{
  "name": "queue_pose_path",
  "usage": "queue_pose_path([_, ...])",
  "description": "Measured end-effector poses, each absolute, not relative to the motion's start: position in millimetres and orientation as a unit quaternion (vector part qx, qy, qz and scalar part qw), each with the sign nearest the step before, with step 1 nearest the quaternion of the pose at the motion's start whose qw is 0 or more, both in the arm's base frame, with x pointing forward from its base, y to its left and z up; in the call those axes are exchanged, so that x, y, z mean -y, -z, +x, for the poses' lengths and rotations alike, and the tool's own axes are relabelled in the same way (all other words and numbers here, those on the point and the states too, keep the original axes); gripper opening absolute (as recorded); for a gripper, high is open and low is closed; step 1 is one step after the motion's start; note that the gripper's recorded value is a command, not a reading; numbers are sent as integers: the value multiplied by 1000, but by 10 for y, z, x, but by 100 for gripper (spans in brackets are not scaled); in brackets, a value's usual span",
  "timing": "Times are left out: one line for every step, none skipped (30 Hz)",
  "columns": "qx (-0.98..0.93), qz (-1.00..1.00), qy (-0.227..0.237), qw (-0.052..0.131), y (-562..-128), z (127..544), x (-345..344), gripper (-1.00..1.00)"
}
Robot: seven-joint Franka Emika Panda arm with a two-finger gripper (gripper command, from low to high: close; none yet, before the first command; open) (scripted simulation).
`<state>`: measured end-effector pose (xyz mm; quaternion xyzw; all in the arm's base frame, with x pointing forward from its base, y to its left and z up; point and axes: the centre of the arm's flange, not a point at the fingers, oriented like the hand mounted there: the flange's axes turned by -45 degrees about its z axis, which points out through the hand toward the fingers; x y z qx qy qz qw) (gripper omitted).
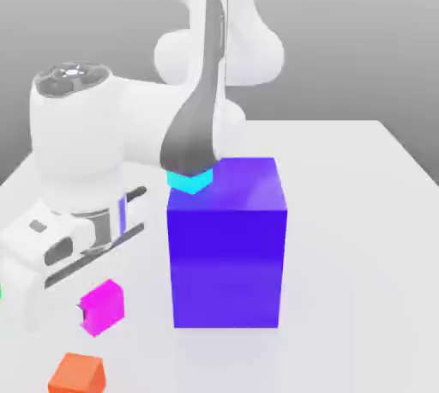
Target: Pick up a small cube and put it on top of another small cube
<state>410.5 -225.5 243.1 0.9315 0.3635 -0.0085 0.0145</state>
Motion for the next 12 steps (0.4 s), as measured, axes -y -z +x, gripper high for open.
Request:
queue_pose_path([-330,944,7,11,-2415,3871,2532,-100])
queue_pose_path([-297,955,5,8,-2380,3638,2805,-100])
queue_pose_path([-266,964,2,5,-2315,3412,3062,-100])
queue_pose_path([-242,970,0,3,-2229,3240,3248,-100])
queue_pose_path([-230,973,-1,2,-2147,3148,3340,-100])
queue_pose_path([-223,975,-1,2,-2063,3098,3385,-100])
queue_pose_path([-220,975,-1,1,-1976,3069,3405,-100])
queue_pose_path([-218,976,-1,0,-1885,3048,3412,-100])
queue_pose_path([-217,976,0,0,-1814,3032,3414,100])
queue_pose_path([-217,976,0,0,-1814,3032,3414,100])
queue_pose_path([-217,976,0,0,-1814,3032,3414,100])
queue_pose_path([-217,976,0,0,-1814,3032,3414,100])
